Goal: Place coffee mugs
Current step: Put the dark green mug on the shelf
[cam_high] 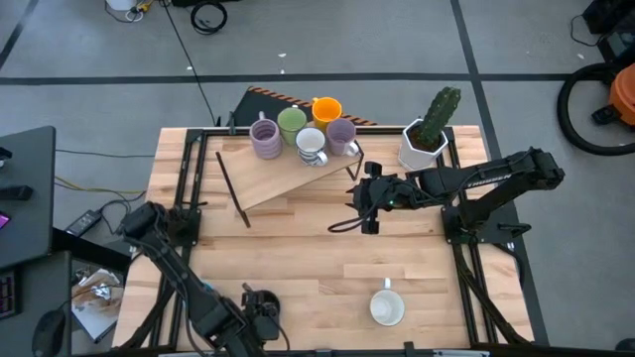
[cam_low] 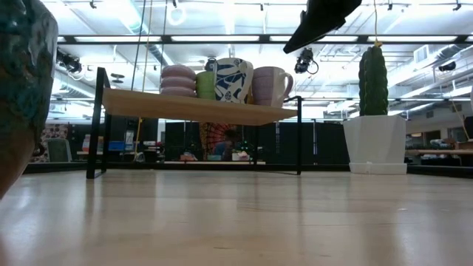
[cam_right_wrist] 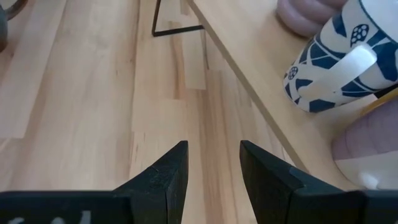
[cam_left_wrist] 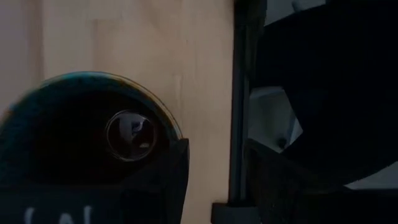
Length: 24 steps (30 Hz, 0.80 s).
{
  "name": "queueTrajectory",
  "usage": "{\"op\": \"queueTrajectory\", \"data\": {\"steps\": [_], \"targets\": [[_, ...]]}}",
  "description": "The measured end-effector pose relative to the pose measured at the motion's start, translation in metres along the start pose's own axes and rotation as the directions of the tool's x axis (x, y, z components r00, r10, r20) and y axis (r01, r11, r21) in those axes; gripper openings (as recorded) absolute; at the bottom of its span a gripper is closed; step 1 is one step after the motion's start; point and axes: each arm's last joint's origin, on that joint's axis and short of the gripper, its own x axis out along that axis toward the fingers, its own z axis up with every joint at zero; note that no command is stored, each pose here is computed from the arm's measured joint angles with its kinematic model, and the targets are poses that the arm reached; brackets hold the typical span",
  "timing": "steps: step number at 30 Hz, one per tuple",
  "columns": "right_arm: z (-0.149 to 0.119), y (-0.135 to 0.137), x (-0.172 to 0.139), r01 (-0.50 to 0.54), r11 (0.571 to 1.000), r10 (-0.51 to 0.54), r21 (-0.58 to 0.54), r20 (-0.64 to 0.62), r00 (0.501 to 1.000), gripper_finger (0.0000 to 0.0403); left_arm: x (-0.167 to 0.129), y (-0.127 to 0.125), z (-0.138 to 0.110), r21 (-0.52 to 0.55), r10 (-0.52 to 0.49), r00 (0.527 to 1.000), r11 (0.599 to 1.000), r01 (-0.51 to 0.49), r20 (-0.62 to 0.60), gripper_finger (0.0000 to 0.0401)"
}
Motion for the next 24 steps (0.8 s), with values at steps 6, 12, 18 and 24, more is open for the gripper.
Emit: {"op": "queueTrajectory", "data": {"steps": [6,12,18,24], "targets": [[0.000,0.000,0.000,-0.002,1.000,0.002,0.001,0.003,1.000,0.0151,-0.012,0.002,0.001,-0.012,-0.015,1.000,1.000,0.015,0.021,0.0142],[0.001,0.001,0.000,-0.020,1.000,0.020,0.003,0.009,1.000,0.0151,-0.010,0.007,-0.001,-0.034,0.043,0.999,0.999,-0.043,0.007,0.0127],[0.001,0.001,0.000,-0.025,1.000,0.025,0.003,0.009,1.000,0.0151,-0.006,0.010,-0.002,-0.031,0.093,0.996,0.995,-0.093,0.002,0.0126],[0.001,0.001,0.000,-0.025,1.000,0.025,0.006,0.009,1.000,0.0151,0.006,0.008,-0.006,-0.009,0.128,0.991,0.992,-0.128,-0.029,0.0126]]}}
